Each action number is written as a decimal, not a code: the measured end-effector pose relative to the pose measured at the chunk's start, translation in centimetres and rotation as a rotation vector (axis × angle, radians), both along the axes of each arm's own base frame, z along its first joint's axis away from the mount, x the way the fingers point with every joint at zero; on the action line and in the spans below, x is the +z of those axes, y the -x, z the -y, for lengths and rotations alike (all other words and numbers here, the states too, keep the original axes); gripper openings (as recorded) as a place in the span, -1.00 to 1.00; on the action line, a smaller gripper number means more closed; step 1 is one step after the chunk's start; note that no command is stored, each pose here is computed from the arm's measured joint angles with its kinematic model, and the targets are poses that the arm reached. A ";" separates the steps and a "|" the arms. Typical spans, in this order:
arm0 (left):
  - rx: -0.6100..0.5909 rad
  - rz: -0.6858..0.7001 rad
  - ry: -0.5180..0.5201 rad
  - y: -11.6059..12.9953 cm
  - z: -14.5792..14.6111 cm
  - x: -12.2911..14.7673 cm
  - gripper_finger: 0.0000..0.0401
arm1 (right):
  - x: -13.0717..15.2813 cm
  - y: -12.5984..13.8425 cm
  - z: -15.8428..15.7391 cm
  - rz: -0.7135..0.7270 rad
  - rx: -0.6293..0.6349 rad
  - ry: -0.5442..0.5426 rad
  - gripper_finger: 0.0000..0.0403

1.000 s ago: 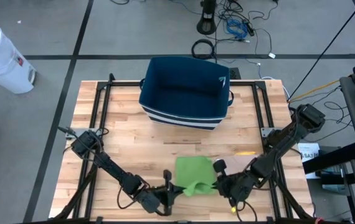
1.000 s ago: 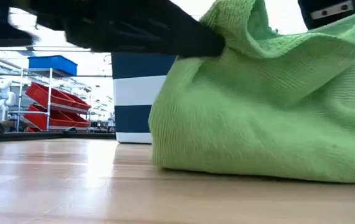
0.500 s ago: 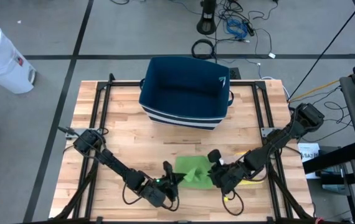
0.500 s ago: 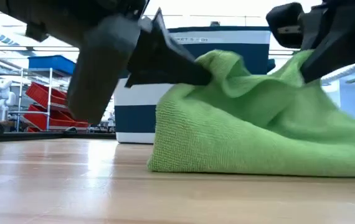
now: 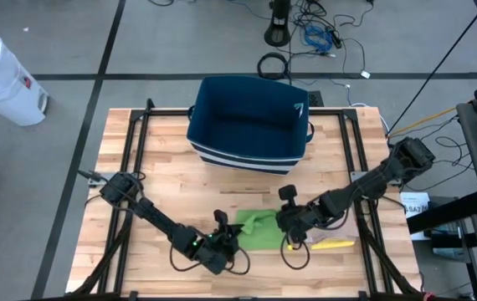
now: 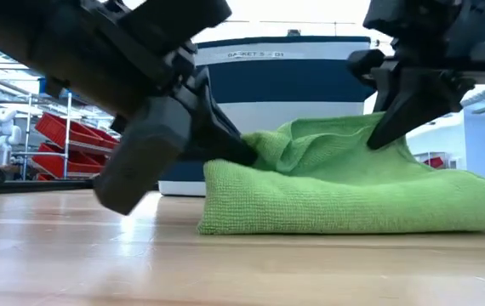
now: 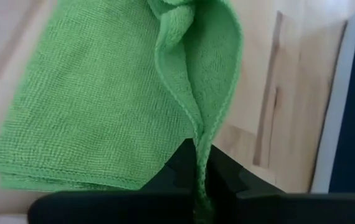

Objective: Fold towel
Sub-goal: Fold the green towel, then stack the folded green towel on the folded brown towel

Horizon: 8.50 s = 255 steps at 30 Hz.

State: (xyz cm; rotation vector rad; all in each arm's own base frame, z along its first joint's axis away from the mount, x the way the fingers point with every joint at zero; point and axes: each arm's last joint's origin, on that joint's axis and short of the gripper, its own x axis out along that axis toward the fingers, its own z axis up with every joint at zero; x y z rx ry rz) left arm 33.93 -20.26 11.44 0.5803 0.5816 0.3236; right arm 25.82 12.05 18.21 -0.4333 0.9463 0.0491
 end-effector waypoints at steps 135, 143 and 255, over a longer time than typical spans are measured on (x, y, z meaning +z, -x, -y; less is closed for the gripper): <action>-0.260 -0.183 0.441 -1.0 -0.8 0.2 0.16 | -5.5 0.5 -4.8 -0.124 0.071 -0.269 -0.21; -0.251 -0.207 0.508 -1.6 -1.1 -1.7 0.16 | -5.6 0.5 -4.8 -0.120 0.064 -0.263 -0.41; -0.688 0.221 0.546 -13.2 -11.4 3.8 -0.94 | 5.1 18.5 5.3 -0.522 -0.156 -0.601 -0.78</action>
